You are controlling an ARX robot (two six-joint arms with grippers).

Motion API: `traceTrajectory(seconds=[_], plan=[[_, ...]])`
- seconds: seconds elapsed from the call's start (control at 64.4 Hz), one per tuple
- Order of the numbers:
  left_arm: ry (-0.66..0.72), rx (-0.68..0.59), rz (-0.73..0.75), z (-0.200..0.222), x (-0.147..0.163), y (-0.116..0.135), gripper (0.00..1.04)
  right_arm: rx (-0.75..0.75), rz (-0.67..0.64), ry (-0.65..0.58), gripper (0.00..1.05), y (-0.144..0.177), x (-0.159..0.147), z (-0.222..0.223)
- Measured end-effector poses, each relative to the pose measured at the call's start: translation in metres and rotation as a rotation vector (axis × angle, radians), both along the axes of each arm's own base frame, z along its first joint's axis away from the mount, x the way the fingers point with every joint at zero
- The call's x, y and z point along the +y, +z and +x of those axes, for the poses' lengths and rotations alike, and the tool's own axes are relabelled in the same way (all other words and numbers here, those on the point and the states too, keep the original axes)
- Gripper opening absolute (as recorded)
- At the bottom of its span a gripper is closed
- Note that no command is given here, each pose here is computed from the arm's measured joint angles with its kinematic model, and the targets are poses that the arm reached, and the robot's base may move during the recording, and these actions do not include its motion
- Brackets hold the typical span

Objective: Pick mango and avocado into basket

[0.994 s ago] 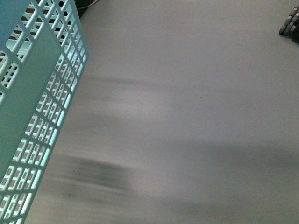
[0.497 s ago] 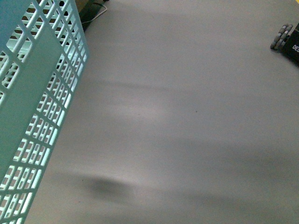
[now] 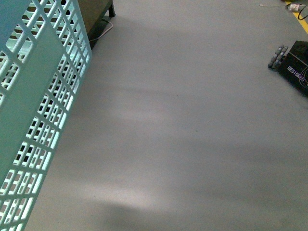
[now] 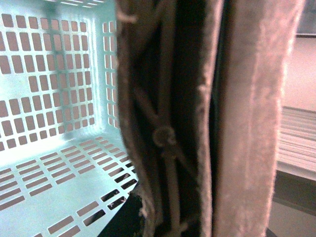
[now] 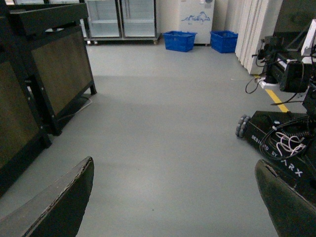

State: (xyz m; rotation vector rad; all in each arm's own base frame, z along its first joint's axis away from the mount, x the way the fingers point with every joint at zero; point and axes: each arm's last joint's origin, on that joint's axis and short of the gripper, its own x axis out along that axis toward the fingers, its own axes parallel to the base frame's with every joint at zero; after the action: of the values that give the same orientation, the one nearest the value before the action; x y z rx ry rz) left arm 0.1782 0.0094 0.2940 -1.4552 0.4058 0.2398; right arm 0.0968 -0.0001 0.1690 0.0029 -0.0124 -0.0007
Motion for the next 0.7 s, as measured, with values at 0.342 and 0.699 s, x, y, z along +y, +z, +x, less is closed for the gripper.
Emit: traceTrajectory(seconds=[0.342, 0.699], plan=[[-0.001, -0.003, 0.0, 0.0, -0.0001, 0.0009, 0.15, 0.0, 0.0, 0.0, 0.96, 0.0001, 0.0, 0.0], [-0.001, -0.004, 0.0, 0.0, -0.0001, 0.0013, 0.15, 0.0, -0.001, 0.0, 0.96, 0.0, 0.0, 0.0]])
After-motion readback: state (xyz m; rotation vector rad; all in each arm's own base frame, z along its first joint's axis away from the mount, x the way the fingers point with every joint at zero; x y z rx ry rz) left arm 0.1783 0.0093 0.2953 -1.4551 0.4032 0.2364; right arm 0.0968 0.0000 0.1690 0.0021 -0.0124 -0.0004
